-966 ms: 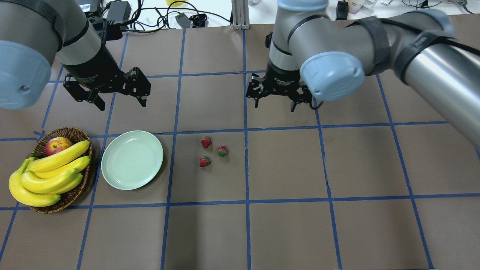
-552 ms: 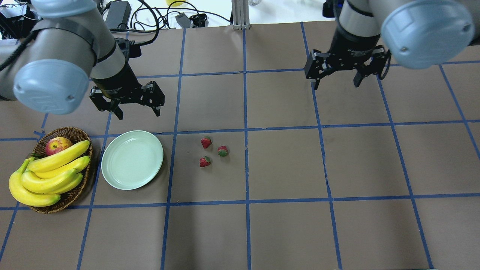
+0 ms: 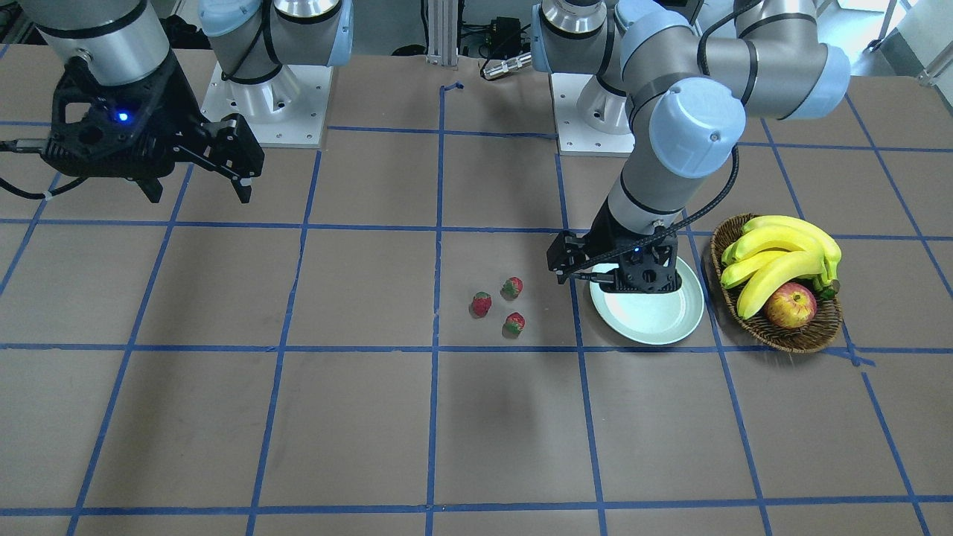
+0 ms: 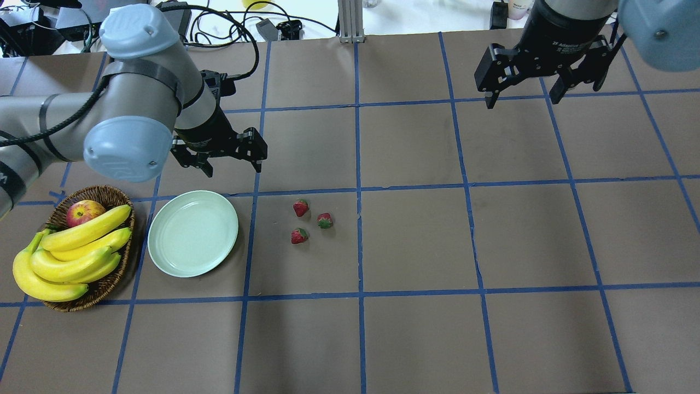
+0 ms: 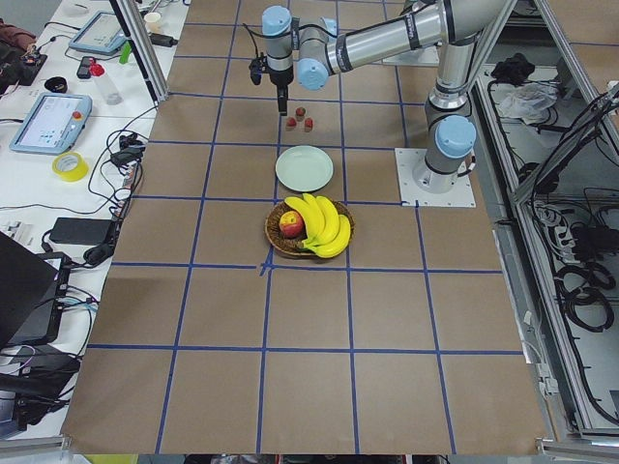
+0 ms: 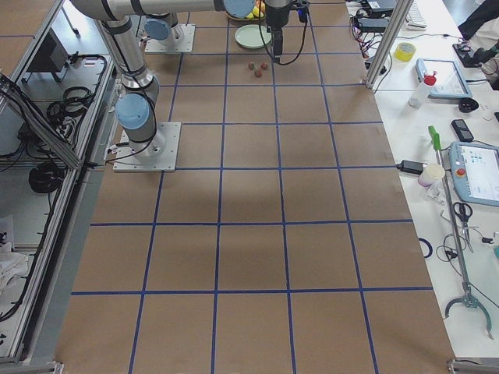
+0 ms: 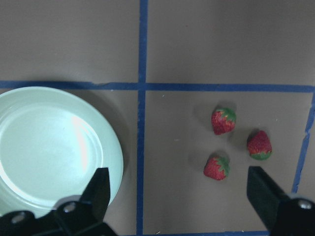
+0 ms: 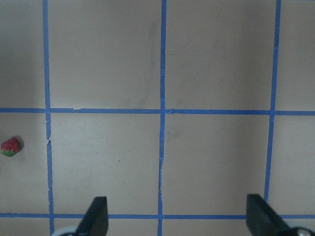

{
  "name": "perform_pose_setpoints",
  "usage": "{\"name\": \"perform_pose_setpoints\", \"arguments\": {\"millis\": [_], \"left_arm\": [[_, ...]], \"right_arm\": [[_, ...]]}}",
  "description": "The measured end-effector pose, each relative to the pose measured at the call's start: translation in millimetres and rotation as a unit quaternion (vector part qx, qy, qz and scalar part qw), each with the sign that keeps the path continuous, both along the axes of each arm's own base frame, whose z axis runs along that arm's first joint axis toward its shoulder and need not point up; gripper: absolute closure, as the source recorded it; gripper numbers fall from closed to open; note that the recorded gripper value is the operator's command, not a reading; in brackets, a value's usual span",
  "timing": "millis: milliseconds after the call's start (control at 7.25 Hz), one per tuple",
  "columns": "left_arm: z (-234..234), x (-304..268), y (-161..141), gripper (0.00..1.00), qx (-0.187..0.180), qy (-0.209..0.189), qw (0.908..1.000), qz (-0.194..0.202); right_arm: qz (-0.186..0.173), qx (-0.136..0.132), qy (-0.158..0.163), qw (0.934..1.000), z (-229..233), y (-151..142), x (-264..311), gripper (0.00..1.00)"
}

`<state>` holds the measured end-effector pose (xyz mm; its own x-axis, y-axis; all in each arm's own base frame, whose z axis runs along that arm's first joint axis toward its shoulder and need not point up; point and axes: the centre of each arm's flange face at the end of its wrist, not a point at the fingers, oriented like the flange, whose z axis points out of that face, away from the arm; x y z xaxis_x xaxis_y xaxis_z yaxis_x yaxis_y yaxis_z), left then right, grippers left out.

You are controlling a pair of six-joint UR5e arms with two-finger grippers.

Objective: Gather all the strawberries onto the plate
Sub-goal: 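Raise the right gripper away while the left gripper moves toward the strawberries, then lower the left gripper and grasp one strawberry from the cluster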

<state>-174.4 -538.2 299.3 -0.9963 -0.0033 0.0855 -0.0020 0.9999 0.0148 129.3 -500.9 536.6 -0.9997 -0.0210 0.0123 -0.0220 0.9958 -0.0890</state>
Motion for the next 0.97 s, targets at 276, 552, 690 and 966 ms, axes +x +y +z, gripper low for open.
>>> {"name": "perform_pose_setpoints", "arguments": {"millis": [276,552,690,966], "left_arm": [[-34.7,-22.1,-8.1,0.00,0.004,0.003,0.9998,-0.020],[-64.1,-38.7,-11.2,0.00,0.012,0.002,0.9993,-0.034],[-79.0,-43.8,-11.7,0.00,0.016,0.002,0.9991,-0.040],[-105.5,-46.9,-11.4,0.08,0.029,0.001,0.9986,-0.046]], "right_arm": [[-0.001,-0.020,-0.001,0.9998,21.7,16.9,4.2,0.00],[0.006,-0.010,0.000,0.9999,17.1,30.3,10.0,0.00],[0.009,-0.004,0.000,0.9999,10.1,33.7,14.4,0.00],[0.015,0.002,0.000,0.9999,2.8,35.9,18.8,0.00]]}}
